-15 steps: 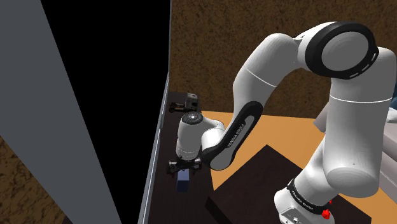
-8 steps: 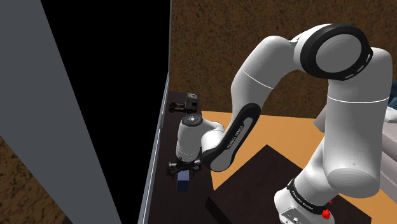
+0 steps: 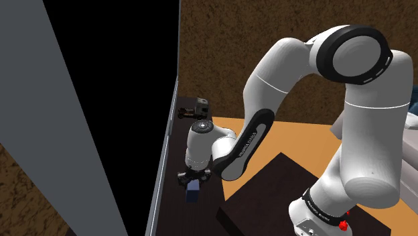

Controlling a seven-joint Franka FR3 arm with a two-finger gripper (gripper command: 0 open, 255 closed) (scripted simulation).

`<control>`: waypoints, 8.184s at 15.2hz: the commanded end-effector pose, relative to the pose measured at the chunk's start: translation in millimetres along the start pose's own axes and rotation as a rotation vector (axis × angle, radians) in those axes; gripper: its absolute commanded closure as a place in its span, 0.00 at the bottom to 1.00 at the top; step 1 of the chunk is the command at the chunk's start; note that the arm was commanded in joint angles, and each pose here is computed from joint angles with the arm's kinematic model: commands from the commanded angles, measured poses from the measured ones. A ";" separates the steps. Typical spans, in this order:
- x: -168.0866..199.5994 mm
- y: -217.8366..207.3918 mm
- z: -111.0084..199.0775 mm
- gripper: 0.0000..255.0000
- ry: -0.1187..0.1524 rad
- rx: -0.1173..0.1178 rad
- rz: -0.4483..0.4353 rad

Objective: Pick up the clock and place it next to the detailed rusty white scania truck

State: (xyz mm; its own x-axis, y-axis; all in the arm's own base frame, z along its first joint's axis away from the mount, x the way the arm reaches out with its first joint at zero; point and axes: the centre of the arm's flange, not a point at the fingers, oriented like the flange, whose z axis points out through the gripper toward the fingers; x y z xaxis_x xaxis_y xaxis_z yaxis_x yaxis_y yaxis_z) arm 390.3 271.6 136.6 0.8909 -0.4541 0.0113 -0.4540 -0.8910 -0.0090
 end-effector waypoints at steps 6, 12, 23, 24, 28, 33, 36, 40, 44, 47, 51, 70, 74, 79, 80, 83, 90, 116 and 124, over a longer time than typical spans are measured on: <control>0.2 -0.1 -10.3 1.00 0.000 0.000 0.000; 0.5 -0.4 -42.0 1.00 0.000 0.000 0.000; 1.2 -0.9 -100.1 1.00 0.000 0.000 0.000; 1.2 -1.0 -105.3 1.00 0.000 0.000 0.000; 1.5 -1.2 -126.5 1.00 0.000 0.000 0.000; 1.8 -1.4 -152.9 1.00 0.000 0.000 0.000; 1.9 -1.5 -168.7 1.00 0.000 0.000 0.000; 2.2 -1.7 -189.8 1.00 0.000 0.000 0.000; 2.4 -1.9 -210.9 1.00 0.000 0.000 0.000; 15.5 0.3 -220.0 1.00 0.000 0.000 0.000; 67.5 9.4 -219.5 1.00 0.000 0.000 0.000; 314.6 52.7 -217.5 1.00 0.000 0.000 0.000; 366.6 61.8 -217.1 1.00 0.000 0.000 0.000; 379.8 64.4 -195.9 1.00 0.000 0.000 0.000; 379.7 64.4 -190.6 1.00 0.000 0.000 0.000; 379.5 64.6 -174.7 1.00 0.000 0.000 0.000; 379.1 64.9 -137.8 1.00 0.000 0.000 0.000; 377.6 66.1 -8.1 1.00 0.000 0.000 0.000; 377.6 66.1 -8.1 0.00 0.000 0.000 0.000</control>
State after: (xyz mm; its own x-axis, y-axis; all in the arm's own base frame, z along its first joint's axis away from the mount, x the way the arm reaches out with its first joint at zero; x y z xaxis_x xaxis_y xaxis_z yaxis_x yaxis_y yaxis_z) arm 696.5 41.2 148.4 0.8909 -0.4540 0.0112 -0.4539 -0.8910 -0.0092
